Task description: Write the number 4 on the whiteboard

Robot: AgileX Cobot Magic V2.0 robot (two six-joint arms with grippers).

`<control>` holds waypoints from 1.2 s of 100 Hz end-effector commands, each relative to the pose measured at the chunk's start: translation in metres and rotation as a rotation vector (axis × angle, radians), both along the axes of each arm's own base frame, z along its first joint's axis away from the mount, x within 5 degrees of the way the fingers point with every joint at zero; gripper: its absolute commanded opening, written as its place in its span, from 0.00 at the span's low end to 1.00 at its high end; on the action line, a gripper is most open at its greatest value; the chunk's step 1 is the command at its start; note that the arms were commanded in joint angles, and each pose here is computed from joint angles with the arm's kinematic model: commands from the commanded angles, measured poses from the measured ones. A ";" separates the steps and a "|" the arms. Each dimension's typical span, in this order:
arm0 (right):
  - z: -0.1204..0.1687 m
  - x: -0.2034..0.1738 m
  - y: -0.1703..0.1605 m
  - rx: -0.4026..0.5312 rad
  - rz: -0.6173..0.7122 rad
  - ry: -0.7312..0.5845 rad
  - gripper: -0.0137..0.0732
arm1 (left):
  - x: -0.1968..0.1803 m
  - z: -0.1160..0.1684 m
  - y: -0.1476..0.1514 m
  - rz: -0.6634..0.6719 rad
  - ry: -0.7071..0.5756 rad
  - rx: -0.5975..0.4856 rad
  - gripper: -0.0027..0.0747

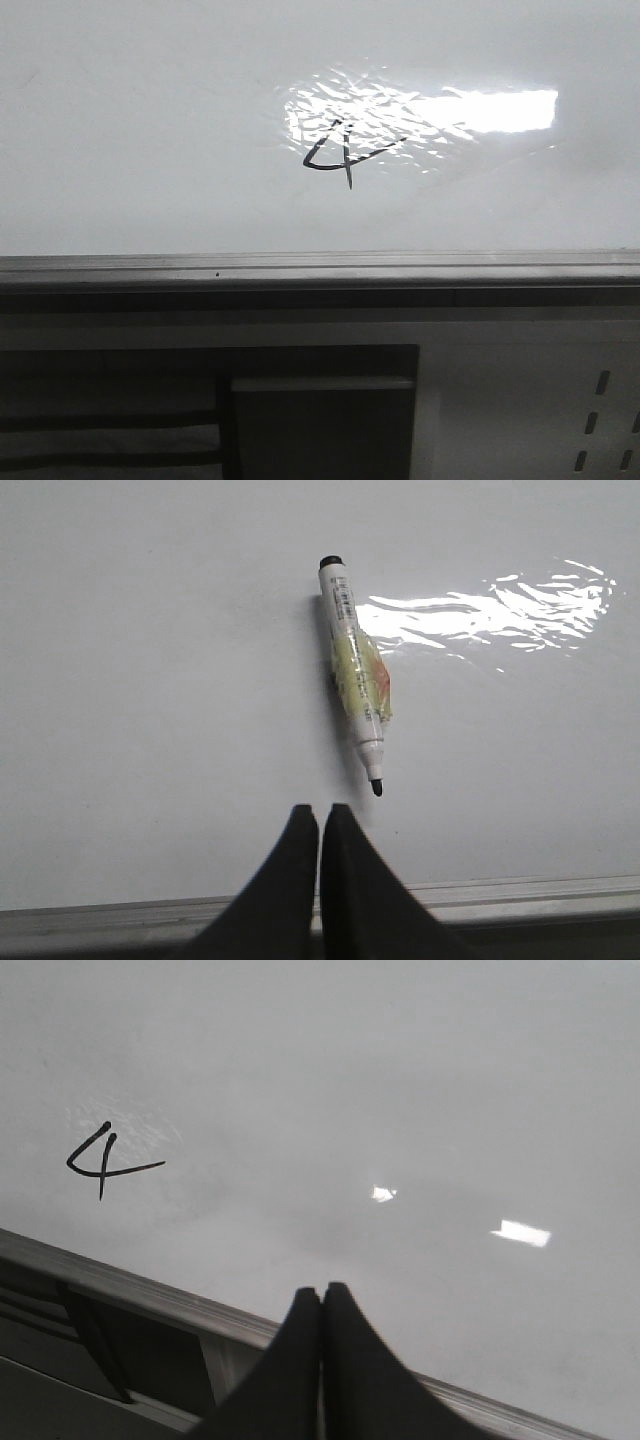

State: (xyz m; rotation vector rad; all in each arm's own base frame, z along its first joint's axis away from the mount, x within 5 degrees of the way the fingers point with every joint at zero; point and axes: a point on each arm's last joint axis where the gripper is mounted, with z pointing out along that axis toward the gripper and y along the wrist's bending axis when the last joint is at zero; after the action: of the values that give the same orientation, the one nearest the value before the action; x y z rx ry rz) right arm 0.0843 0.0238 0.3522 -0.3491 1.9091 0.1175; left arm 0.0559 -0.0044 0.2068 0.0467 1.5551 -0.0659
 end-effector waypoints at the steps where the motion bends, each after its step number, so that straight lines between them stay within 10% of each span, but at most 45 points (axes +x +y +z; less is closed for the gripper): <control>1: 0.014 0.001 0.000 0.008 0.003 -0.092 0.07 | -0.001 0.000 0.001 0.012 -0.084 -0.024 0.01; 73: 0.006 -0.011 -0.009 0.052 -0.043 -0.148 0.07 | -0.001 0.000 0.001 0.012 -0.084 -0.024 0.01; 120: -0.123 -0.028 -0.024 0.246 -0.290 -0.447 0.07 | -0.001 0.000 0.001 0.012 -0.084 -0.024 0.01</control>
State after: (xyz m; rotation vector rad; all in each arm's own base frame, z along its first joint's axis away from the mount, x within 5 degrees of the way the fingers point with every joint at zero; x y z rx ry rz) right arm 0.0569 -0.0014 0.2289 0.0736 1.6185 0.0564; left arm 0.0559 -0.0043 0.2070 0.0465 1.5535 -0.0658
